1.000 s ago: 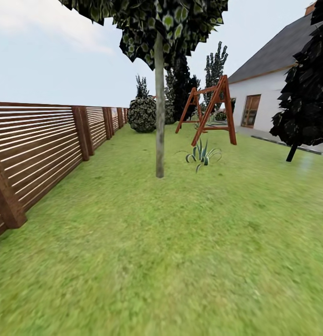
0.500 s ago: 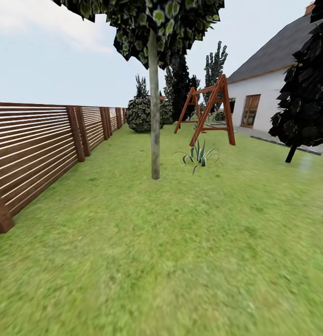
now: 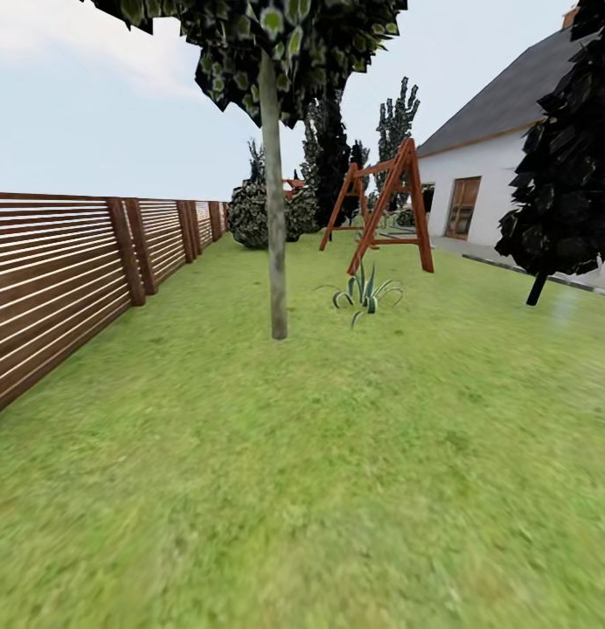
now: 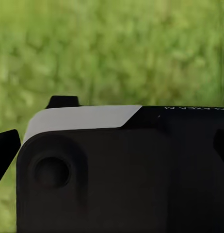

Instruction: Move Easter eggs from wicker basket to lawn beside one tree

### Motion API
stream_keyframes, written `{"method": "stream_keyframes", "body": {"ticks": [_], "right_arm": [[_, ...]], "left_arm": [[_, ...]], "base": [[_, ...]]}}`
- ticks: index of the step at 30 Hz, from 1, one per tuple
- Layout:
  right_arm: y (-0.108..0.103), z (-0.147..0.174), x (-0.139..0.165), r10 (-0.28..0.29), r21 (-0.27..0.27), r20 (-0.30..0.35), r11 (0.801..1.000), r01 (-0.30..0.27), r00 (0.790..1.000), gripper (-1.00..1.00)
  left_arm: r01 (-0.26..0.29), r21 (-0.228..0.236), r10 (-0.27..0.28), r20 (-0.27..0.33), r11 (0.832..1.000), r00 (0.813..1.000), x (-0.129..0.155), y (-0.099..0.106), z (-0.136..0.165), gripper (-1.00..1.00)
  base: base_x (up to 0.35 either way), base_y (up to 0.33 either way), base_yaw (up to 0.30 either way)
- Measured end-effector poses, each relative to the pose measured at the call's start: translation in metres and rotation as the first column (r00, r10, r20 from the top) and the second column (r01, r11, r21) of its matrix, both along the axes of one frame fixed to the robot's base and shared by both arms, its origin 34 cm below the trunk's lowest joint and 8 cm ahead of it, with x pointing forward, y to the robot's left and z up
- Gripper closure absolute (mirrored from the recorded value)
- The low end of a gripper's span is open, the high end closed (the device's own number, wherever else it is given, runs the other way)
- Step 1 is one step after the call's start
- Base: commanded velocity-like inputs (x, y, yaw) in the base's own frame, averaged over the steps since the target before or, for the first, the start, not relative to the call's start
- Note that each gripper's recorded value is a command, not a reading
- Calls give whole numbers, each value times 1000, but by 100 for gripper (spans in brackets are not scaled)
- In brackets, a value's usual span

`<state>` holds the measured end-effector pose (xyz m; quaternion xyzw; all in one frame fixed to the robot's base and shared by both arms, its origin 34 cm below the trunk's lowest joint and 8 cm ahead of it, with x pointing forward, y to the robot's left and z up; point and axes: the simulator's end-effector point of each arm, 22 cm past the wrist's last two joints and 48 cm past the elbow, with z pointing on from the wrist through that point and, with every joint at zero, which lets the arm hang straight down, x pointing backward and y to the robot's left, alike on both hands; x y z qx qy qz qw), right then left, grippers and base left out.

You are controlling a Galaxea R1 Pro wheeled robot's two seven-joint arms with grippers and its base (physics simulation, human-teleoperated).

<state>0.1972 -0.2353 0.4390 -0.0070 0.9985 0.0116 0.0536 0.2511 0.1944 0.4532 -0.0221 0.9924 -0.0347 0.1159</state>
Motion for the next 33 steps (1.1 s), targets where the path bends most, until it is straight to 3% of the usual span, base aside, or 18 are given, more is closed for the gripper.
{"method": "stream_keyframes", "body": {"ticks": [7,10,33], "right_arm": [[0,3,21,1,1,99,1000,-1,995,-100],[0,4,24,0,2,114,1000,-1,994,-100],[0,5,26,0,2,123,1000,0,992,-100]], "left_arm": [[-1,0,1,0,1000,1000,0,0,0,-100],[-1,0,1,0,1000,1000,0,0,0,-100],[5,-7,-5,0,1000,1000,0,-3,0,-100]], "base": [[219,-253,-116],[219,-253,-140],[219,-248,-100]]}}
